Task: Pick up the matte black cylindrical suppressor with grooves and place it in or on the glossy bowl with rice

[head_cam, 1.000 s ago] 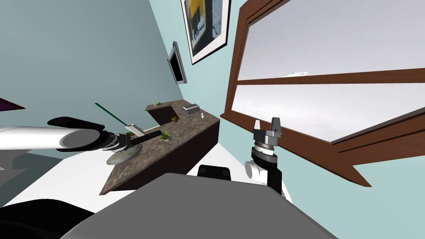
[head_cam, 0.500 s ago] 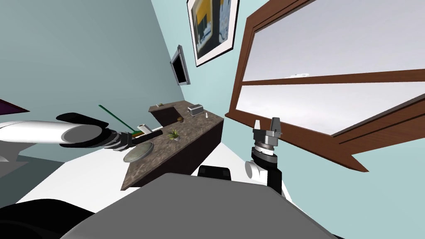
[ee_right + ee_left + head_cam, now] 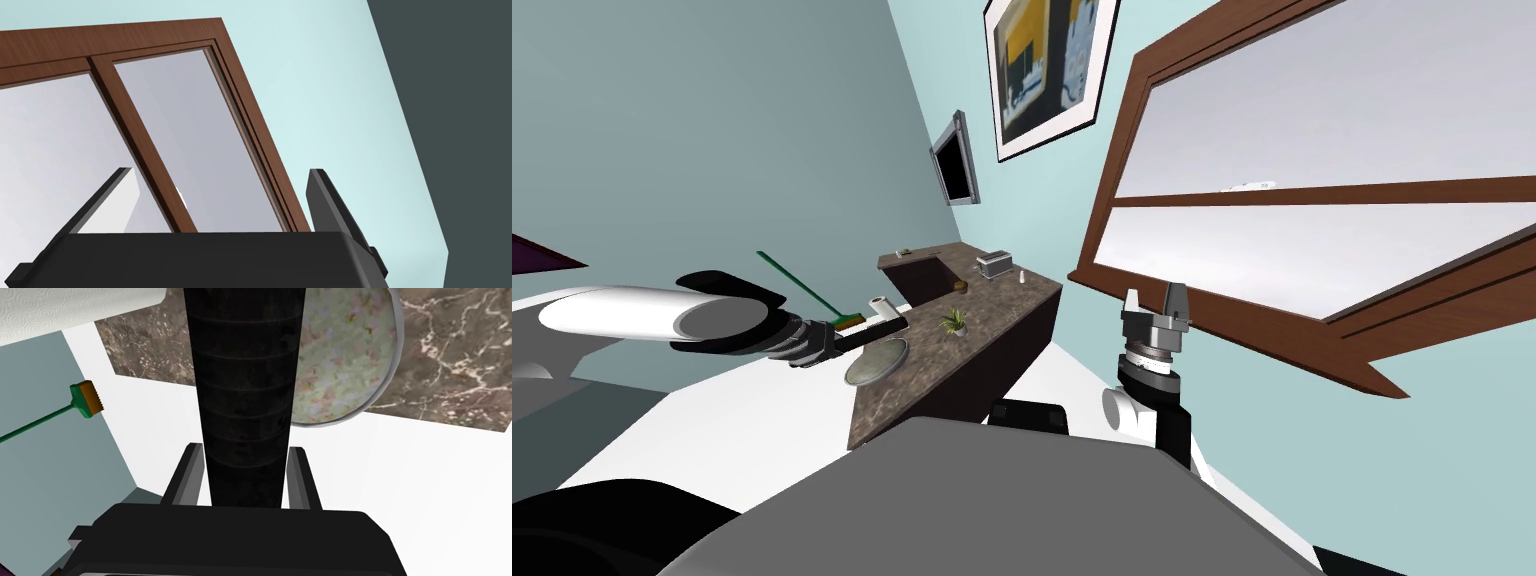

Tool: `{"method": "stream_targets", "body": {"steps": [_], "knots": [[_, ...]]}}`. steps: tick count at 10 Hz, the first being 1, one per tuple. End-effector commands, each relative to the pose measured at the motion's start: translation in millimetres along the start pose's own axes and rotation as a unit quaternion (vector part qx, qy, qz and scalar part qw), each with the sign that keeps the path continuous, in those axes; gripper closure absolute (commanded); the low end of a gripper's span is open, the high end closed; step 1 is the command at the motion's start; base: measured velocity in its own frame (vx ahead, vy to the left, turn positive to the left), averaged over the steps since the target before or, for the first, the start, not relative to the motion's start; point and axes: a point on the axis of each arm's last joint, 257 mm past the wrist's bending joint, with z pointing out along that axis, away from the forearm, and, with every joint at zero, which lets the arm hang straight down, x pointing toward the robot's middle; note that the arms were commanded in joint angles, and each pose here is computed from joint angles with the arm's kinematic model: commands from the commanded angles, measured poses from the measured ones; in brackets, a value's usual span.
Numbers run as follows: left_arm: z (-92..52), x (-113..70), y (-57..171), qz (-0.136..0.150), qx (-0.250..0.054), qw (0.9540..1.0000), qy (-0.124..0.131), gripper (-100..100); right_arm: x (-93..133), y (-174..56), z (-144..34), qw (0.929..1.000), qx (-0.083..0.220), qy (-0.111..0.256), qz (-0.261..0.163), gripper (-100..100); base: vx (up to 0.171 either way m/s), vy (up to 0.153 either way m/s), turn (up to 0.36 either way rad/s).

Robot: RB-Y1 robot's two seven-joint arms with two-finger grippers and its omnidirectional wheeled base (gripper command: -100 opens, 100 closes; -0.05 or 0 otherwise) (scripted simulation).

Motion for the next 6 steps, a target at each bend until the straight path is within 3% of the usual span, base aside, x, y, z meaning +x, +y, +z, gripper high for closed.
{"method": "stream_targets", "body": {"steps": [1, 5, 6], "knots": [[0.0, 0.0, 0.0, 0.0, 0.0, 1.0, 0.0, -100, 0.0, 0.0, 0.0, 1.0, 0.0, 0.0, 0.0, 0, -0.004, 0.024, 0.0], [0.1, -0.2, 0.1, 0.0, 0.0, 1.0, 0.0, -100, 0.1, 0.1, 0.0, 1.0, 0.0, 0.0, 0.0, 0, -0.001, 0.003, 0.0], [0.1, -0.2, 0.1, 0.0, 0.0, 1.0, 0.0, 0, 0.1, 0.1, 0.0, 1.0, 0.0, 0.0, 0.0, 0, 0.0, 0.0, 0.0]]}}
